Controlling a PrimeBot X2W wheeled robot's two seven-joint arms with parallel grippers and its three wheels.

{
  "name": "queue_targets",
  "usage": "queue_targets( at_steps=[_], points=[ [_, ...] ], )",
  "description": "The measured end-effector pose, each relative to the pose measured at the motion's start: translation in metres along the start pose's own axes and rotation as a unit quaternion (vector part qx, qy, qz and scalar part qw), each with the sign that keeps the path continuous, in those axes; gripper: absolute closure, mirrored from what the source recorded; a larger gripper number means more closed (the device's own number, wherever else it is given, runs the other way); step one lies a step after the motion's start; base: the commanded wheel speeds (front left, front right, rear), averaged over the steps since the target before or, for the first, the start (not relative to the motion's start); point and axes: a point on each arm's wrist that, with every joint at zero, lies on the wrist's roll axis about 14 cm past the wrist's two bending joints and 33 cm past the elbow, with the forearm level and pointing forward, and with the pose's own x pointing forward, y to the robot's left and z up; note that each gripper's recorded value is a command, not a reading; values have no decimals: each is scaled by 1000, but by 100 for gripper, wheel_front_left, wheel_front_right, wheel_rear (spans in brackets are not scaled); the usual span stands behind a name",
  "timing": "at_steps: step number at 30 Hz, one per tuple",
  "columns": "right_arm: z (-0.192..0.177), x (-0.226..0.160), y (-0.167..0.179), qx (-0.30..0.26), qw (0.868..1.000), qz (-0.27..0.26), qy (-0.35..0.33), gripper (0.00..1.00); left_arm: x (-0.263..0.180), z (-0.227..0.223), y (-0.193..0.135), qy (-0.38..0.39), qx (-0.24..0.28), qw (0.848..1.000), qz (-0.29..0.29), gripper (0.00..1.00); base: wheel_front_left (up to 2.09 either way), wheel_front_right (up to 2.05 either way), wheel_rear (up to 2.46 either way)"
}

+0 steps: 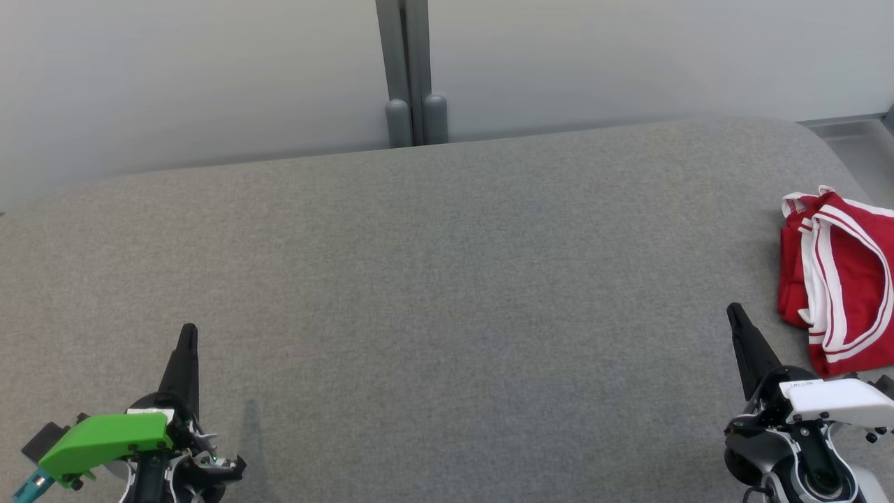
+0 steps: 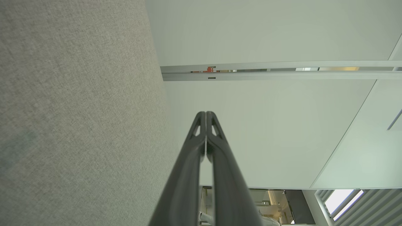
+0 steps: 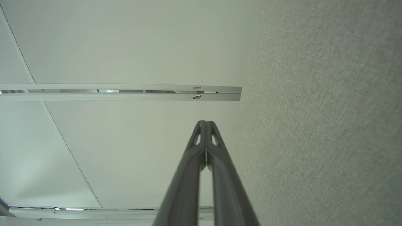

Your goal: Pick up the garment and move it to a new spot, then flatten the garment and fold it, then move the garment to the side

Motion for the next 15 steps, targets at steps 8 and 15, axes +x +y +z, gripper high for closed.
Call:
queue_targets(
  at_steps=[8, 15],
  points=[
    [0, 0, 0, 0, 1000, 0, 0, 100, 0, 0, 0, 0, 0, 1000, 0, 100, 0, 0, 0],
    [0, 0, 0, 0, 1000, 0, 0, 100, 0, 0, 0, 0, 0, 1000, 0, 100, 0, 0, 0]
  ],
)
